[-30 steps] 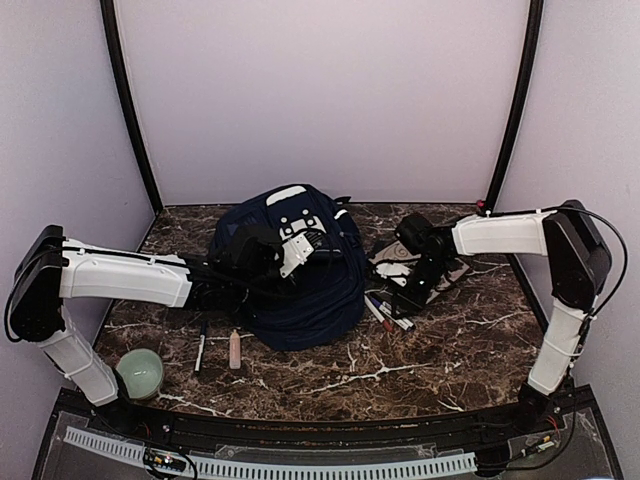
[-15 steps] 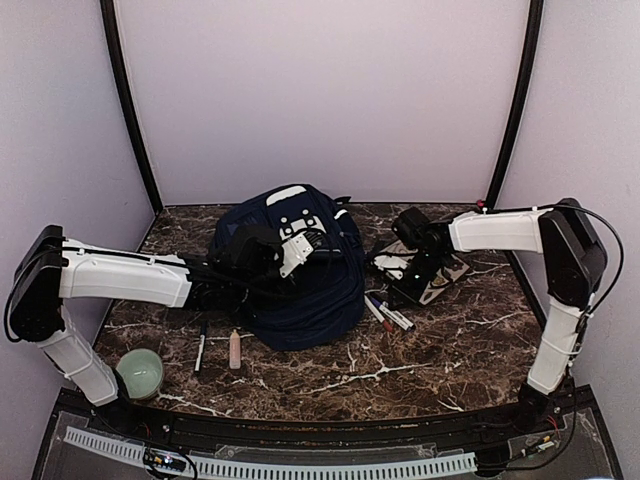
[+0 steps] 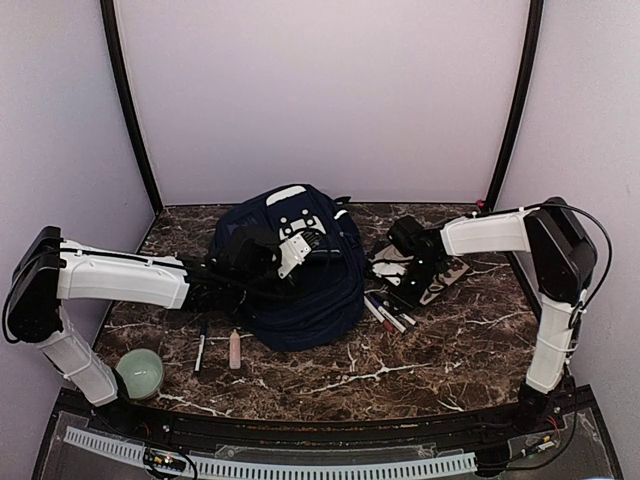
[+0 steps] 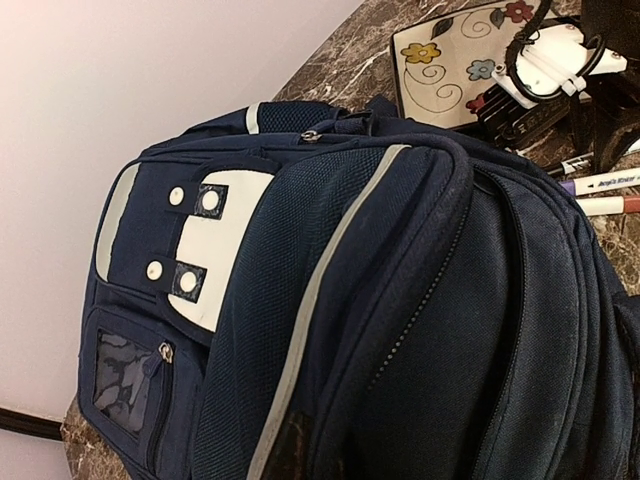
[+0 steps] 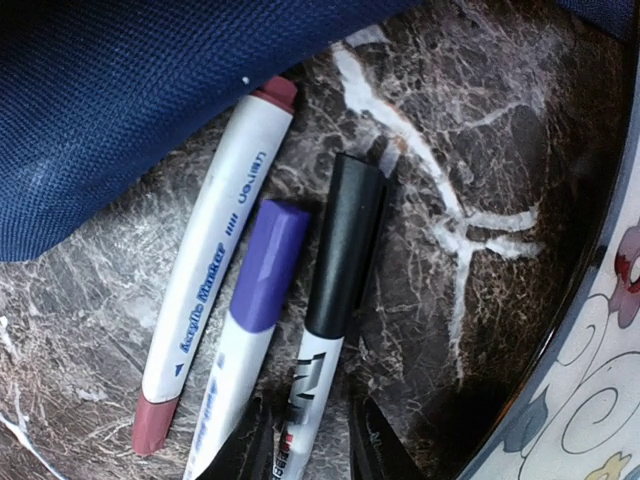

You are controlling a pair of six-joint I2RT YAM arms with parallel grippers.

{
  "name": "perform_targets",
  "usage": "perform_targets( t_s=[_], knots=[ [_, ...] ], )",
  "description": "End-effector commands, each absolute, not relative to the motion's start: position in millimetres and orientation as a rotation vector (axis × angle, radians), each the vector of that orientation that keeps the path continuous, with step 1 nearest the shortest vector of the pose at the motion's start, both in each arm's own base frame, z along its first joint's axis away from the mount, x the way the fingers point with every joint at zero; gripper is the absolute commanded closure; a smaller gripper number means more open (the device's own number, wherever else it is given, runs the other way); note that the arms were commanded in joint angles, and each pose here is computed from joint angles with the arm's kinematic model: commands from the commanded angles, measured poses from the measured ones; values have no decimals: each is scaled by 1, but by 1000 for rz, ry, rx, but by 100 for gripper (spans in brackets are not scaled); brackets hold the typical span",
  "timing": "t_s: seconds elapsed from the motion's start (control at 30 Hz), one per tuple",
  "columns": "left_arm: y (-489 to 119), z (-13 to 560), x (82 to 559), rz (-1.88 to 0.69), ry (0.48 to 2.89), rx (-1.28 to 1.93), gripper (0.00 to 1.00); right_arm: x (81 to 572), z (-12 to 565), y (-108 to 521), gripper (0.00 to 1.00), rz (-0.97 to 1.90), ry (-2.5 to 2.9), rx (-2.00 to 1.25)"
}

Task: Pack the student bag
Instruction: Pick up the pen from the center of the board.

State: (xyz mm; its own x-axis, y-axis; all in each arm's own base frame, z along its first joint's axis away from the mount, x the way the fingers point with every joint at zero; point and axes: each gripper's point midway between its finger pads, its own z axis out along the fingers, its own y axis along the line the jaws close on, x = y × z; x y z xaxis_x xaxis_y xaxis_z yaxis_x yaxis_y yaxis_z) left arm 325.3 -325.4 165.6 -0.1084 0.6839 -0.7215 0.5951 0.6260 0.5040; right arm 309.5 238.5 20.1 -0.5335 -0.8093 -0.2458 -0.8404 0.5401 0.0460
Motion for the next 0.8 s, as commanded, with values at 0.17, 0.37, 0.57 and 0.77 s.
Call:
perform_targets(
  t_s=[0.17,0.37,0.57,0.77],
  knots=[
    [-323,196,323,44,1750,942,100,308,2,232,79,136,2652,-1381],
    [-326,198,323,26,1746,940,100,315,19,234,85,147,2650,-1318],
    [-326,203,323,16,1739,928,100,319,44,236,94,198,2628,-1269],
    [-328,206,323,5,1735,923,100,324,68,233,95,218,2597,-1226]
  ],
)
